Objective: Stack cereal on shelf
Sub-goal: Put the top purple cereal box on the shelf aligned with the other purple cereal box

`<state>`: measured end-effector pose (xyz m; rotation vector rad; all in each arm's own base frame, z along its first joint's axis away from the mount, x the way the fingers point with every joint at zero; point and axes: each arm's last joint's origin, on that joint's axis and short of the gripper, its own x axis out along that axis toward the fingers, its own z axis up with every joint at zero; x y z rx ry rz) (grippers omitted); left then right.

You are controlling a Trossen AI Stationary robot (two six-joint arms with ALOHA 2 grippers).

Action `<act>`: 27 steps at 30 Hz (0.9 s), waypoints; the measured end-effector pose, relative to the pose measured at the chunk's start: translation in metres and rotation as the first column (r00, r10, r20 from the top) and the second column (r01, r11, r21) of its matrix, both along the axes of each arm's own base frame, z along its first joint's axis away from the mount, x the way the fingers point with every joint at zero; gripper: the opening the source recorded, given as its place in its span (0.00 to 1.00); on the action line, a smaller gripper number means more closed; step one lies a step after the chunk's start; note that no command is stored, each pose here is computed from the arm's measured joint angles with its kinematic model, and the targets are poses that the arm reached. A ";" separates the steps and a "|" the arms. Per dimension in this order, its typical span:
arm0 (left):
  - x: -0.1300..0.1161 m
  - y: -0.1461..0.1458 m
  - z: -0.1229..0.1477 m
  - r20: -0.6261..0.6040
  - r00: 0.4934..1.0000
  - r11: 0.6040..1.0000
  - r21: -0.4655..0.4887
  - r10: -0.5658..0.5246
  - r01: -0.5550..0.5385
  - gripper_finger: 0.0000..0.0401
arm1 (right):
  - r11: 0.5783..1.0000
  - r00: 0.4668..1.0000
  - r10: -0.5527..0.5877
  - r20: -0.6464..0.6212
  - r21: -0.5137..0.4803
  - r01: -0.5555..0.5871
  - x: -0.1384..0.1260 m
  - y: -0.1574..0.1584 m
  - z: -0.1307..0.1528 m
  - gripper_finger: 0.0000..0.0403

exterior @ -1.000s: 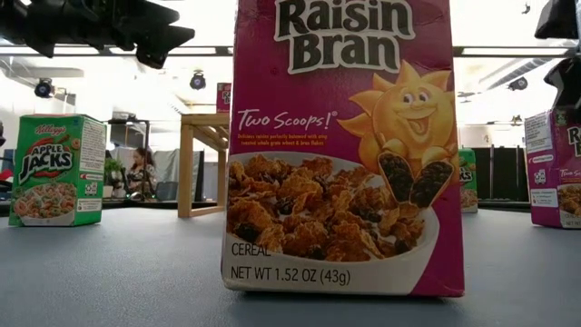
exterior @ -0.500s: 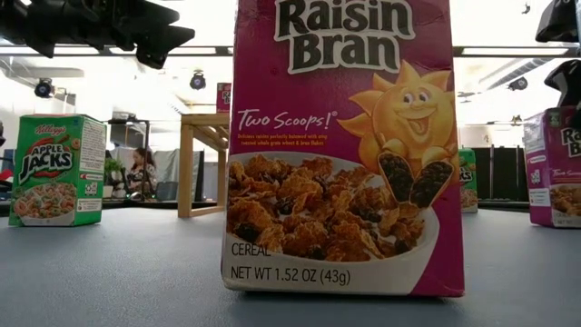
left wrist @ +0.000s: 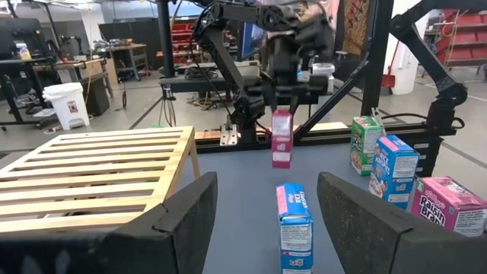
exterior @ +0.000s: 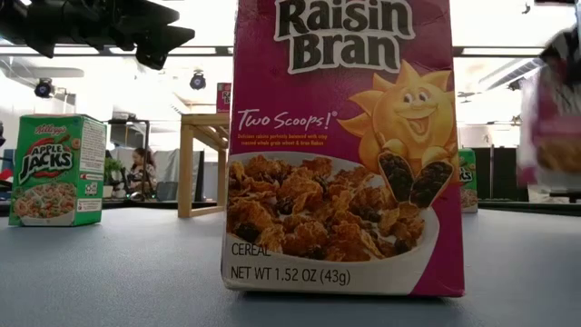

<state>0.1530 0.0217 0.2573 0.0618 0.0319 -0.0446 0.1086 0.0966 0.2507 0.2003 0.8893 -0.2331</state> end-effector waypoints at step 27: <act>-0.001 0.000 0.005 0.045 0.999 1.000 0.012 0.011 -0.011 0.52 | 0.897 0.803 0.277 0.528 -0.441 -0.019 0.078 -0.065 0.142 0.34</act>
